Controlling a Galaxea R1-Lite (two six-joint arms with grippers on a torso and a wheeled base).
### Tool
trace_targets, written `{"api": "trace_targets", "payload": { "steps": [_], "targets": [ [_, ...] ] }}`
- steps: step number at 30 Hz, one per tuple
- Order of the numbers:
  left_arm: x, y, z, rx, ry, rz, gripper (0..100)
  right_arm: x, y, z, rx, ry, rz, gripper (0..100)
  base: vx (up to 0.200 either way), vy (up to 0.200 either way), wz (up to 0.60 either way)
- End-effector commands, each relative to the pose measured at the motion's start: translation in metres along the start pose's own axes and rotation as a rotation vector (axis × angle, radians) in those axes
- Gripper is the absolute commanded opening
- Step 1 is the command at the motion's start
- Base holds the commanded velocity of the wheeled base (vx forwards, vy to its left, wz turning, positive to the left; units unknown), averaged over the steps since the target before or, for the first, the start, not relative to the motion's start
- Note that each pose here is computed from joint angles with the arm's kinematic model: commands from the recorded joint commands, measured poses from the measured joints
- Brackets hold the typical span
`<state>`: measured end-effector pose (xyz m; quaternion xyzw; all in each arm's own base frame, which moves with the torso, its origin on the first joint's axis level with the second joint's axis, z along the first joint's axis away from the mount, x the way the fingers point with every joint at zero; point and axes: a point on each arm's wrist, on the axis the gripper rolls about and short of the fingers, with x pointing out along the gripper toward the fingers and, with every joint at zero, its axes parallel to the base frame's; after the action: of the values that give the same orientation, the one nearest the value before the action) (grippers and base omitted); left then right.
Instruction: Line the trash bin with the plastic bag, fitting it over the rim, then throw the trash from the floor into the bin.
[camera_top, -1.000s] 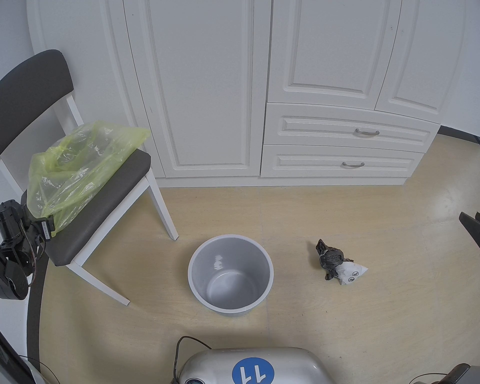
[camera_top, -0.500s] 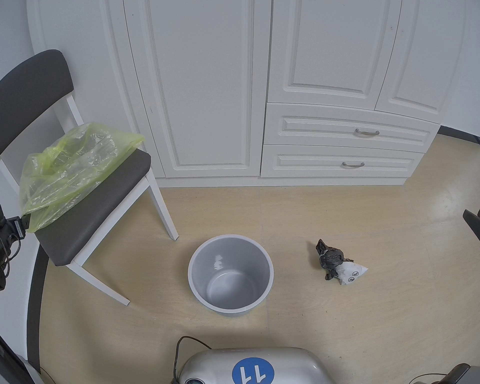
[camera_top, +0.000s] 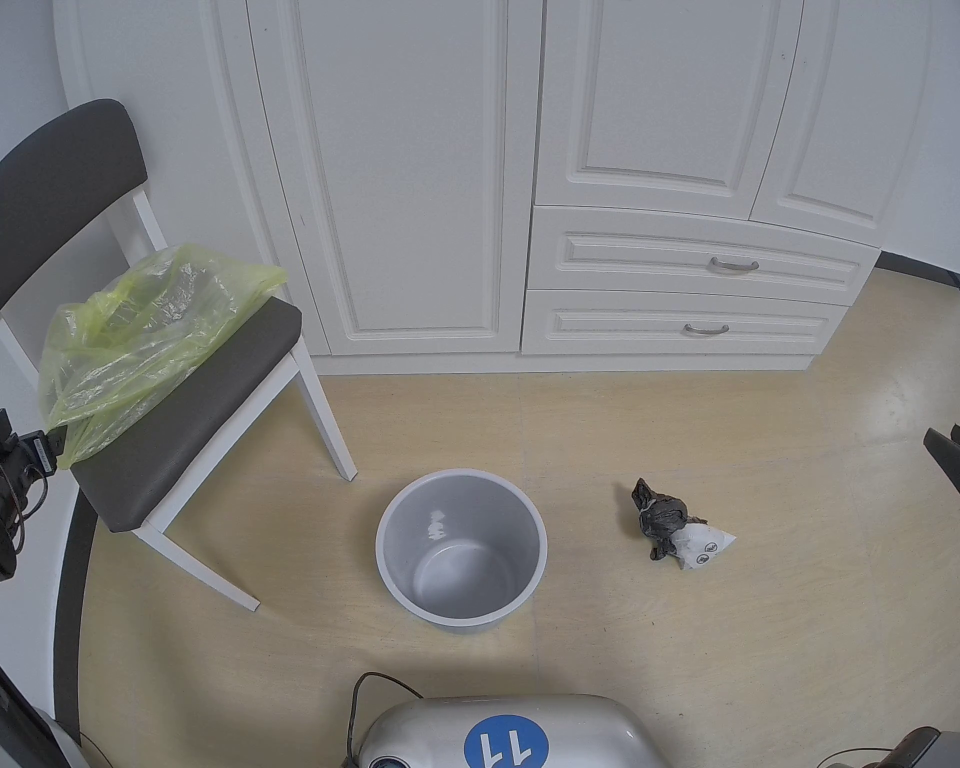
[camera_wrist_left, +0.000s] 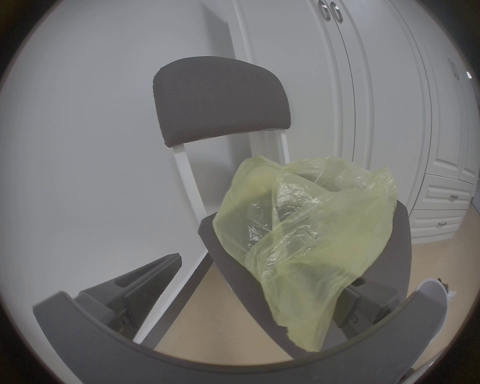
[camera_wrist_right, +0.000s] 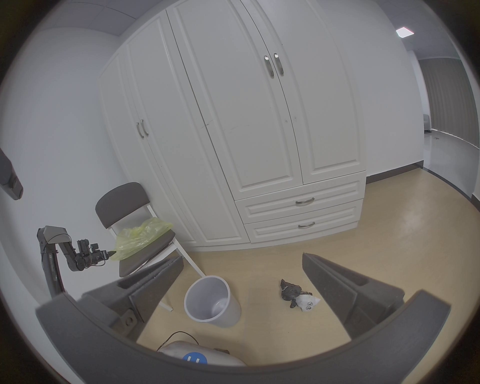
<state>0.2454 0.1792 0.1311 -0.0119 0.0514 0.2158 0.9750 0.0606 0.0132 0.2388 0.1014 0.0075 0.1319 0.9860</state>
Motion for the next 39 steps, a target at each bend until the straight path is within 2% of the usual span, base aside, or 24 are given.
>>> {"api": "trace_targets", "payload": {
  "steps": [1,13,14,28,30,33,35,39],
  "targets": [
    [-0.001,-0.010,-0.001,0.000,0.003,-0.024,100,-0.001,0.001,0.000,-0.002,0.000,0.009,100,0.000,0.000,0.00],
    [0.002,-0.011,-0.004,0.000,0.012,-0.027,100,-0.001,0.001,-0.002,-0.001,0.010,0.025,100,0.000,0.000,0.00],
    [0.002,-0.011,-0.004,-0.001,0.012,-0.027,0,-0.001,0.001,-0.002,-0.001,0.010,0.027,100,0.000,0.000,0.00],
    [-0.002,-0.013,-0.002,-0.010,0.004,-0.041,0,0.001,0.001,-0.005,-0.005,0.027,0.033,100,0.000,0.000,0.00],
    [-0.005,-0.013,0.002,-0.024,-0.019,-0.047,0,0.001,0.001,-0.005,-0.009,0.025,0.035,100,0.000,0.000,0.00],
    [-0.008,-0.015,0.004,-0.036,-0.053,-0.081,0,0.001,0.001,-0.005,-0.011,0.021,0.036,100,0.000,0.000,0.00],
    [-0.016,-0.017,0.006,-0.036,-0.102,-0.145,0,0.001,0.002,-0.005,-0.016,0.021,0.039,100,0.000,0.000,0.00],
    [-0.022,-0.019,0.006,-0.041,-0.134,-0.211,0,0.002,0.002,-0.003,-0.016,0.021,0.031,100,0.000,0.000,0.00]
  ]
}}
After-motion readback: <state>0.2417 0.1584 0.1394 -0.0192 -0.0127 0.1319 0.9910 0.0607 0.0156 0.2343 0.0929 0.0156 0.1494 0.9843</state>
